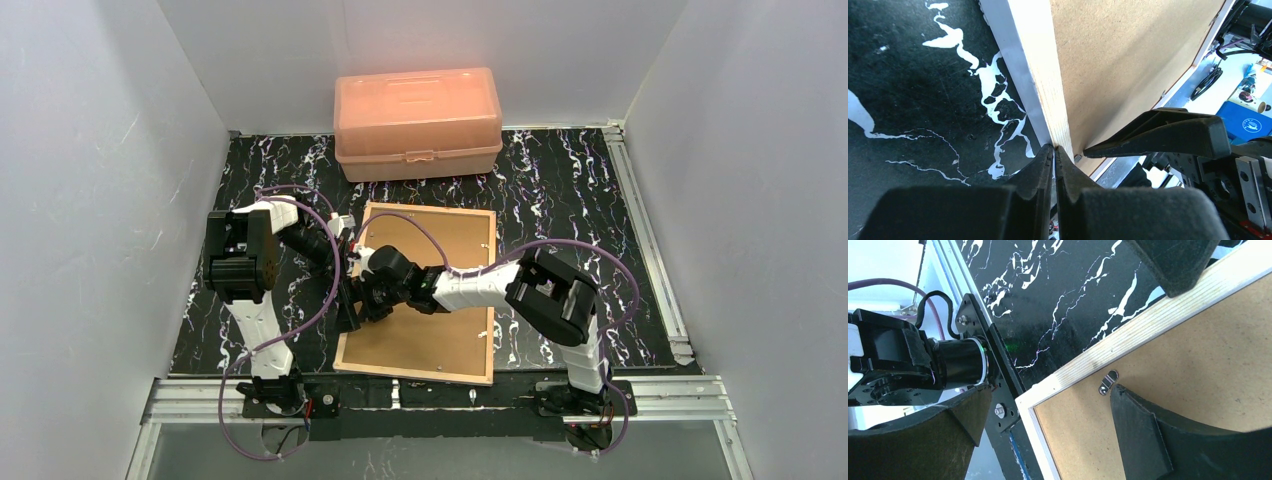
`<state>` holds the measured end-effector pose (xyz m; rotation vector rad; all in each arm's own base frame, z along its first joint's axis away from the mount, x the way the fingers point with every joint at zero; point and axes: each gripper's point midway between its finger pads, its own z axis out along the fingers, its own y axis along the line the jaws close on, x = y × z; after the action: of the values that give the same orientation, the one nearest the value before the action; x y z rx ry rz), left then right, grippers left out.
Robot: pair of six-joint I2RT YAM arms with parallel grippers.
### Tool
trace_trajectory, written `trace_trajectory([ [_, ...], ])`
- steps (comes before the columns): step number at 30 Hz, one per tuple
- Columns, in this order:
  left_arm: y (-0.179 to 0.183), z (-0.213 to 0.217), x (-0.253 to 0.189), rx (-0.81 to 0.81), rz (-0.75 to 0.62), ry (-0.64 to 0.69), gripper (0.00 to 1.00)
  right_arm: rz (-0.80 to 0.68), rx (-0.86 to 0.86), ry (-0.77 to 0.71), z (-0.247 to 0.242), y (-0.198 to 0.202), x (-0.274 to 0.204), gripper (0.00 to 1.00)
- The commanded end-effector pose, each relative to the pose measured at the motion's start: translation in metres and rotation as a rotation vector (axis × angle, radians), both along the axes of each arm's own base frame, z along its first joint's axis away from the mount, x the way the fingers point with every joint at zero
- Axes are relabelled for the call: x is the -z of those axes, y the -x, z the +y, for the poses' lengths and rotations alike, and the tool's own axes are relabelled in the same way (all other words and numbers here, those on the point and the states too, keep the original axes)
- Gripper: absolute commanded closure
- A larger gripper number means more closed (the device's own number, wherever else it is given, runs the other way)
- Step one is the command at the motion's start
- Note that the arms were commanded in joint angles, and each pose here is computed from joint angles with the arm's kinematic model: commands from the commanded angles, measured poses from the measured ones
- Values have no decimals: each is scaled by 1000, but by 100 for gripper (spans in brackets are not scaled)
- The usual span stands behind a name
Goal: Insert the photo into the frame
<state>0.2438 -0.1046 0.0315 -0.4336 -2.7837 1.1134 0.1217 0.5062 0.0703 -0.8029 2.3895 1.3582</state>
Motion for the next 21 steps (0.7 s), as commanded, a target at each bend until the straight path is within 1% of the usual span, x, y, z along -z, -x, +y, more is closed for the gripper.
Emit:
trace_trajectory([
  [1,-6,3,0,23,-49,-26,97,1,-23,-68,18,2,-16,4],
  [21,-6,3,-2,27,-57,-26,98,16,-68,-75,25,12,-15,4],
])
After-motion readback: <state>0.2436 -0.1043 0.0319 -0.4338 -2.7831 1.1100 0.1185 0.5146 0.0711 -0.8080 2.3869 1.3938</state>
